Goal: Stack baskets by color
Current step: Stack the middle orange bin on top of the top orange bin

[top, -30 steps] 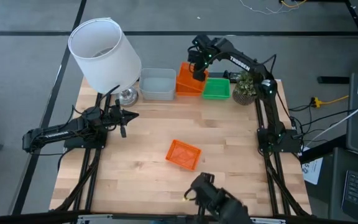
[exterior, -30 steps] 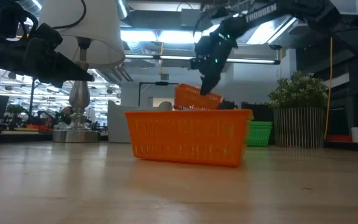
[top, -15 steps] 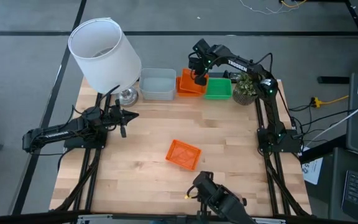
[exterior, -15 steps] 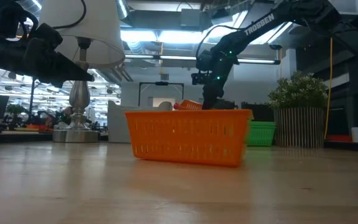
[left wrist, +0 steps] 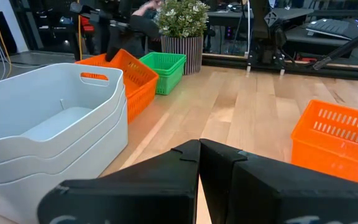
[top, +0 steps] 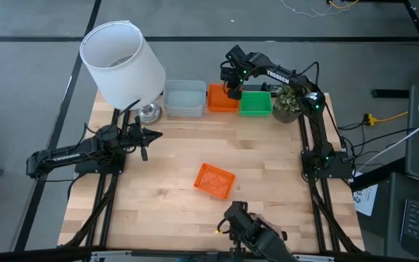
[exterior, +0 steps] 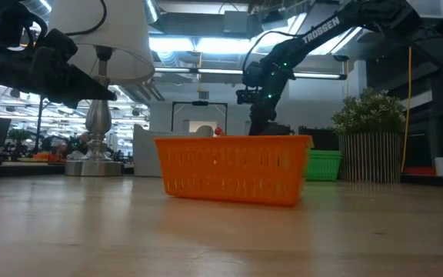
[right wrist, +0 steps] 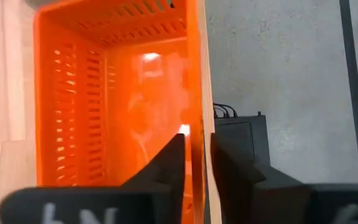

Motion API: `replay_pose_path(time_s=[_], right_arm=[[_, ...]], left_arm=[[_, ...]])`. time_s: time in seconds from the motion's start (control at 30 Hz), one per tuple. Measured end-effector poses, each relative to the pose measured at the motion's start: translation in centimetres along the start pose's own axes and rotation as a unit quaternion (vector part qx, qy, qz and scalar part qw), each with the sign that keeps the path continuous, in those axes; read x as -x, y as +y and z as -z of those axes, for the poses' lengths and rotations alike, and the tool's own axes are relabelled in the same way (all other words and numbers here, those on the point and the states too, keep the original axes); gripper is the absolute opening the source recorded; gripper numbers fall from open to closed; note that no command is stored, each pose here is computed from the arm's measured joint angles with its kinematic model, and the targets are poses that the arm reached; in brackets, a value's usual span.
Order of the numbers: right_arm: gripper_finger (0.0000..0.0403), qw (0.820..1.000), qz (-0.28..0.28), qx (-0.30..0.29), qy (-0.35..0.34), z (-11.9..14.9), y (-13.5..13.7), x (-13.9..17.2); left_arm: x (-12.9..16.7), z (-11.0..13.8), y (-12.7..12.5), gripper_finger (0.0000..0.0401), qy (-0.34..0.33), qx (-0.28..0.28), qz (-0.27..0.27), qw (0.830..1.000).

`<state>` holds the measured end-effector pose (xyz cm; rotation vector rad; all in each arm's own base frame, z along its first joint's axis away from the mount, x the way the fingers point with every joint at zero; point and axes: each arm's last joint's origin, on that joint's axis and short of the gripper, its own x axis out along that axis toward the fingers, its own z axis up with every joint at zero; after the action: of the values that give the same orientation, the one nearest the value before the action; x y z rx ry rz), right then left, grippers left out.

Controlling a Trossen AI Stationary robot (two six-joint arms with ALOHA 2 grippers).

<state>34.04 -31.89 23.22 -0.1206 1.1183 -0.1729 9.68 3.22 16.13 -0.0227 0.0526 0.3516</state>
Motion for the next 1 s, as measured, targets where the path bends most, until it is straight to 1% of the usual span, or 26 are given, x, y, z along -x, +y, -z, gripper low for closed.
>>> replay_pose_path(time_s=[0.1, 0.2, 0.33, 0.53, 0.6, 0.67, 0.8, 0.87, 0.93, 1.0], right_arm=[[0.0104, 1.000, 0.000, 0.000, 0.000, 0.0, 0.0, 0.0], [0.0120, 1.000, 0.000, 0.000, 0.000, 0.0, 0.0, 0.0], [0.0125, 1.000, 0.003, 0.004, -0.006, -0.6, 0.1, 0.5], [0.0125, 0.999, 0.023, 0.026, -0.034, -3.4, 0.8, 2.6], [0.0125, 0.998, 0.049, 0.020, -0.017, -3.9, 1.3, 2.9], [0.0125, 0.995, 0.099, 0.008, 0.008, -4.3, 1.6, 2.7], [0.0125, 0.979, 0.198, 0.010, 0.055, -4.4, 2.7, 0.7], [0.0125, 0.968, 0.248, 0.008, 0.046, -4.7, 3.0, -0.3], [0.0126, 0.961, 0.273, 0.008, 0.038, -4.7, 3.3, -1.2], [0.0126, 0.959, 0.279, 0.015, 0.033, -4.4, 3.6, -2.2]], left_arm=[[0.0, 0.0, 0.0, 0.0000, 0.000, 0.000, 0.000, 1.000], [0.0, 0.0, 0.0, 0.0000, 0.000, 0.000, 0.000, 1.000], [0.0, 0.0, 0.0, 0.0000, 0.000, 0.000, 0.000, 1.000], [0.0, 0.0, 0.0, 0.0000, 0.000, 0.000, 0.000, 1.000], [0.0, 0.0, 0.0, 0.0000, 0.000, 0.000, 0.000, 1.000], [0.0, 0.0, 0.0, 0.0000, 0.000, 0.000, 0.000, 1.000], [0.0, 0.0, 0.0, 0.0000, 0.000, 0.000, 0.000, 1.000], [0.0, 0.0, 0.0, 0.0000, 0.000, 0.000, 0.000, 1.000], [0.0, 0.0, 0.0, 0.0000, 0.000, 0.000, 0.000, 1.000], [0.0, 0.0, 0.0, 0.0000, 0.000, 0.000, 0.000, 1.000]])
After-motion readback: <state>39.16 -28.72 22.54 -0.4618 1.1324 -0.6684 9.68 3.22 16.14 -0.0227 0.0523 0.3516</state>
